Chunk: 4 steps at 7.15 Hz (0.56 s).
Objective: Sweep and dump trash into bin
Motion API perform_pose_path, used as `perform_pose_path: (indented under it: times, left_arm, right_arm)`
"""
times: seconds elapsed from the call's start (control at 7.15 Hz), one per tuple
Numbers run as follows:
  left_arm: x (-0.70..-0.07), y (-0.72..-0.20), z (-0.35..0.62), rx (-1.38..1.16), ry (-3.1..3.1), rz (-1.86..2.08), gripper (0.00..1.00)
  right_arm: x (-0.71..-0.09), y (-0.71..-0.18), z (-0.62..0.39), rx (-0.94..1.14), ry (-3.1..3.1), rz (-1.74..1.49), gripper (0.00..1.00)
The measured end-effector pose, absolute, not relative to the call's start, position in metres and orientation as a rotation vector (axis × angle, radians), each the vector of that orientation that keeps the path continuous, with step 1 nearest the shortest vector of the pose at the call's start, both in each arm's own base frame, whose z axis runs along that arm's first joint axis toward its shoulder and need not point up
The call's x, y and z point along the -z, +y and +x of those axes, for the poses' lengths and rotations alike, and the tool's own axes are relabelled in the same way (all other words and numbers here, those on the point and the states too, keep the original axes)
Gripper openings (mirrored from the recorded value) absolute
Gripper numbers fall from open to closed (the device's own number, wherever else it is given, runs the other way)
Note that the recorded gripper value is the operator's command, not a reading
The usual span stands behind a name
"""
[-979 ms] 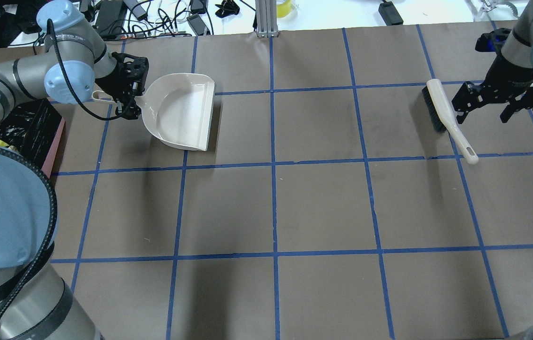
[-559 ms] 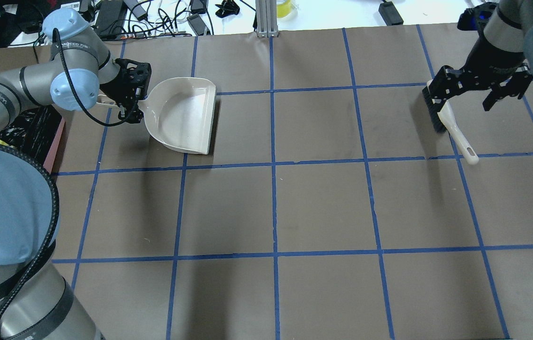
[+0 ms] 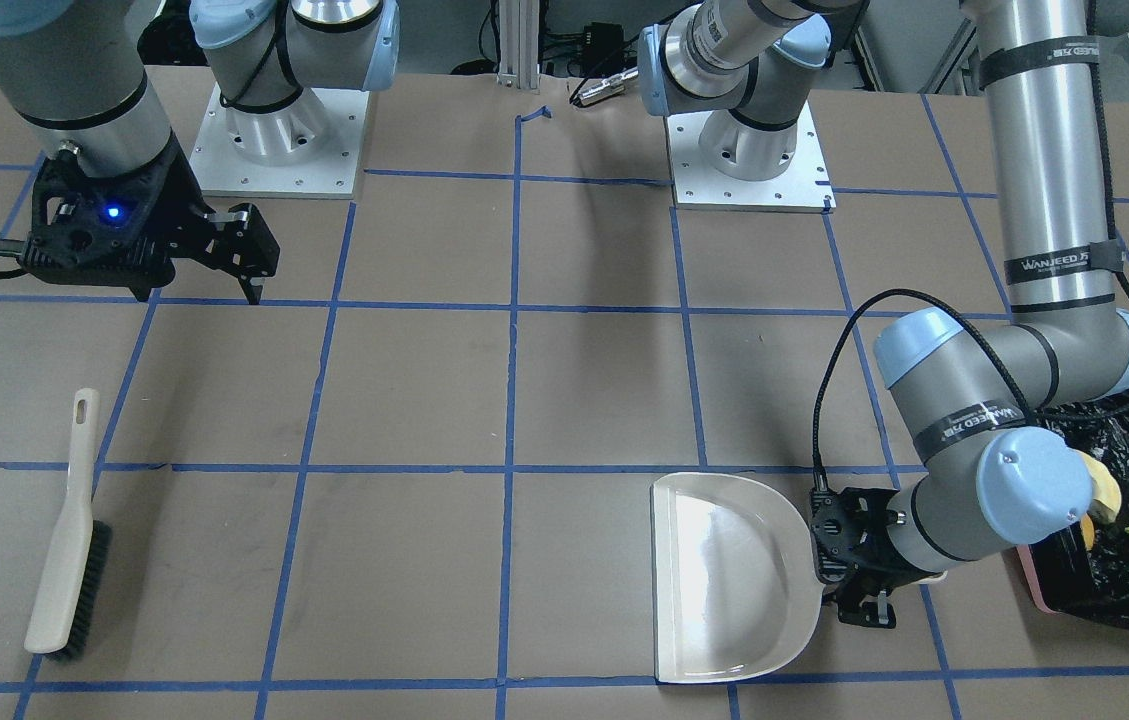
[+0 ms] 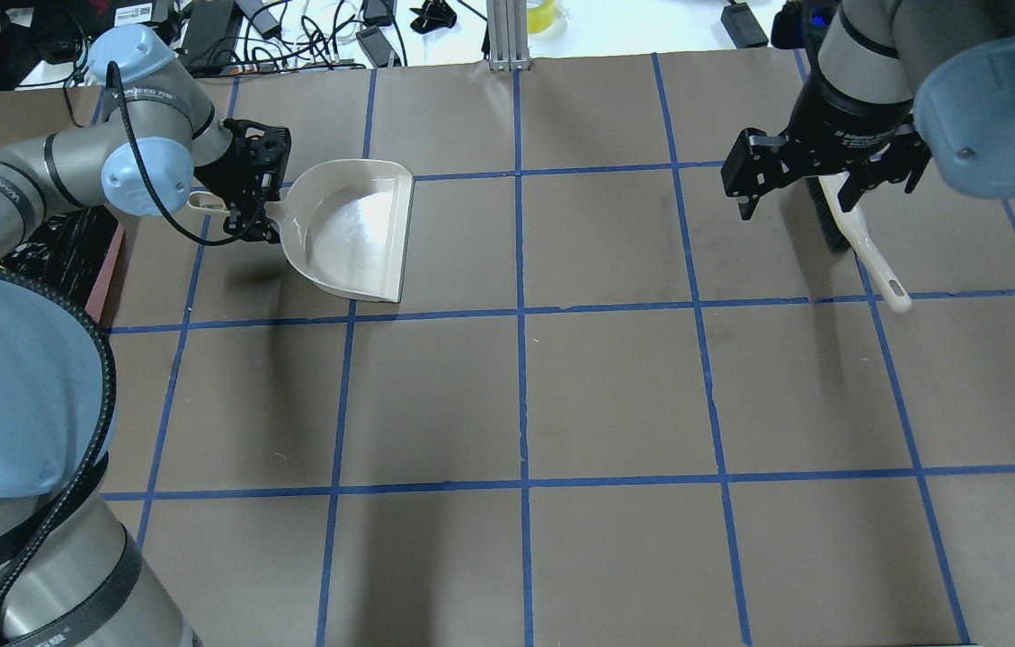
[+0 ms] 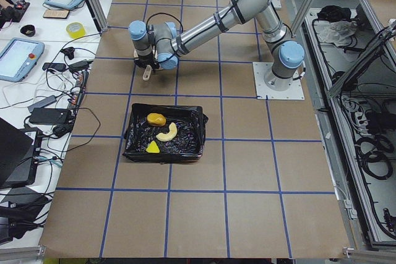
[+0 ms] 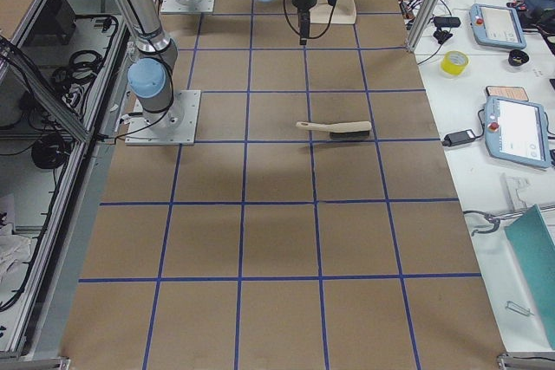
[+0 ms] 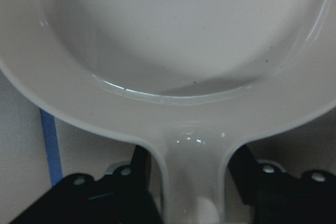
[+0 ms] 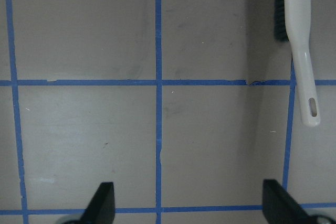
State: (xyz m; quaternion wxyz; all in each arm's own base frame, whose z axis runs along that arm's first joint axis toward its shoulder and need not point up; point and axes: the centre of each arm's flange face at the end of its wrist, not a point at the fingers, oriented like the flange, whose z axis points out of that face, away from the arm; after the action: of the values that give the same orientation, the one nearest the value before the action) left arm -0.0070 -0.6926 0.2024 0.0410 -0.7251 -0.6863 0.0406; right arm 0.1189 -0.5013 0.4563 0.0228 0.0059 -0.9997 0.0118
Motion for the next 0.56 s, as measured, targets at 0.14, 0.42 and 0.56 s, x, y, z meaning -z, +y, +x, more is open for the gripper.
perform_pose_path:
  times: [0.14, 0.42, 0.56]
  left_arm:
    - [-0.209, -0.692, -0.007, -0.129, -2.109, -2.22, 0.78]
    - [-0.239, -0.686, -0.008, -0.142, -2.159, -2.186, 0.78]
    - [-0.263, -0.68, -0.01, -0.14, -2.218, -2.121, 0.78]
  right_arm:
    - [-0.456, -0.501, 0.123, -0.036, -3.117, 0.019, 1.0]
    - [-0.455, -0.504, 0.129, -0.043, -3.199, 0.034, 1.0]
    - [-0.455, -0.503, 0.129, -0.039, -3.211, 0.036, 1.0]
